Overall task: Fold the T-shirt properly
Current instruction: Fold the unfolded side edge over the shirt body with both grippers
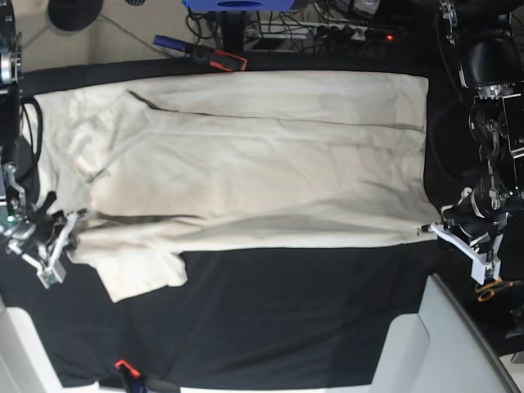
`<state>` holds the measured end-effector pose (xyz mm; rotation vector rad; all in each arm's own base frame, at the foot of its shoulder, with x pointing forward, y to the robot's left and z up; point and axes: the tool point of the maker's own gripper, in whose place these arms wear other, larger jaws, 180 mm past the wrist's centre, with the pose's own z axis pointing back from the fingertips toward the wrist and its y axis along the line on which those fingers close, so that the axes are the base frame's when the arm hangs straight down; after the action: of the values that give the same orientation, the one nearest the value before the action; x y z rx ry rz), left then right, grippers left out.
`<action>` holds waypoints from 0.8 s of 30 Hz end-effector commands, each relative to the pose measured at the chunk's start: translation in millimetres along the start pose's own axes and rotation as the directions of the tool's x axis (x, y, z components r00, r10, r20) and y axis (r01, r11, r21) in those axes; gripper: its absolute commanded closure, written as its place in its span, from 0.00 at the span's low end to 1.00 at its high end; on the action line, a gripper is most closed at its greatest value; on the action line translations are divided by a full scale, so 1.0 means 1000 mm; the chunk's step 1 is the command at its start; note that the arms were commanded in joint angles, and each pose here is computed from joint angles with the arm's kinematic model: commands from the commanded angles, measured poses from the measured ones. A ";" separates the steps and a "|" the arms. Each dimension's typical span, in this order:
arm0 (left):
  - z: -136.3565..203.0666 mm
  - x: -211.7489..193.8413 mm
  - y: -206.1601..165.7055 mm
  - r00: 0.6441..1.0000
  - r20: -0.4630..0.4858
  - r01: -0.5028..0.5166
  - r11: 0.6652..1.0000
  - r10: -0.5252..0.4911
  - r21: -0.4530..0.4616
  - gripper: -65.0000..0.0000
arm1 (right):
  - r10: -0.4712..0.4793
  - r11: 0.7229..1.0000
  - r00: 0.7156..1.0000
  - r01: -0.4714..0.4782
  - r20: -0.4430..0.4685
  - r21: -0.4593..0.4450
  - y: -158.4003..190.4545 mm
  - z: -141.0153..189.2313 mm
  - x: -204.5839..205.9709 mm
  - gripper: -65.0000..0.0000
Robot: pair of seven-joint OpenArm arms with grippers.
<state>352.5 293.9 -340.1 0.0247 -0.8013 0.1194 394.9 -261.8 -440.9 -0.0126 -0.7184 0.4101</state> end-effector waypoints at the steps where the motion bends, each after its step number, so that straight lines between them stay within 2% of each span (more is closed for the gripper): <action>1: 0.008 0.017 0.004 0.999 0.048 0.018 1.000 -0.019 0.011 1.00 | 0.007 0.999 1.000 -0.006 0.029 -0.035 -0.018 0.007 0.014 1.00; 4: 0.013 0.003 0.001 0.999 0.026 0.035 0.999 -0.035 0.007 1.00 | 0.006 1.000 1.000 -0.007 -0.024 -0.028 -0.013 0.007 -0.002 1.00; 12: 0.019 -0.029 0.001 0.998 -0.035 0.055 0.998 -0.055 0.005 1.00 | 0.013 1.000 0.998 -0.013 -0.059 -0.011 -0.002 0.008 -0.024 1.00; 16: 0.020 -0.041 0.013 0.994 -0.072 0.082 0.996 -0.080 0.028 1.00 | 0.012 1.000 0.996 -0.012 -0.086 -0.003 0.002 0.009 -0.039 1.00; 21: 0.022 -0.054 0.016 0.991 -0.099 0.092 0.995 -0.089 0.031 1.00 | 0.058 0.998 0.990 -0.061 -0.126 -0.022 -0.003 0.011 -0.049 1.00; 24: 0.013 -0.074 0.010 0.983 -0.157 0.102 0.995 -0.099 0.011 1.00 | 0.058 0.998 0.990 -0.061 -0.126 -0.022 -0.003 0.011 -0.049 1.00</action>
<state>282.3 291.4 -396.1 0.0627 -0.6008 0.0382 340.9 -272.7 -480.0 -0.0535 -0.5566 0.4593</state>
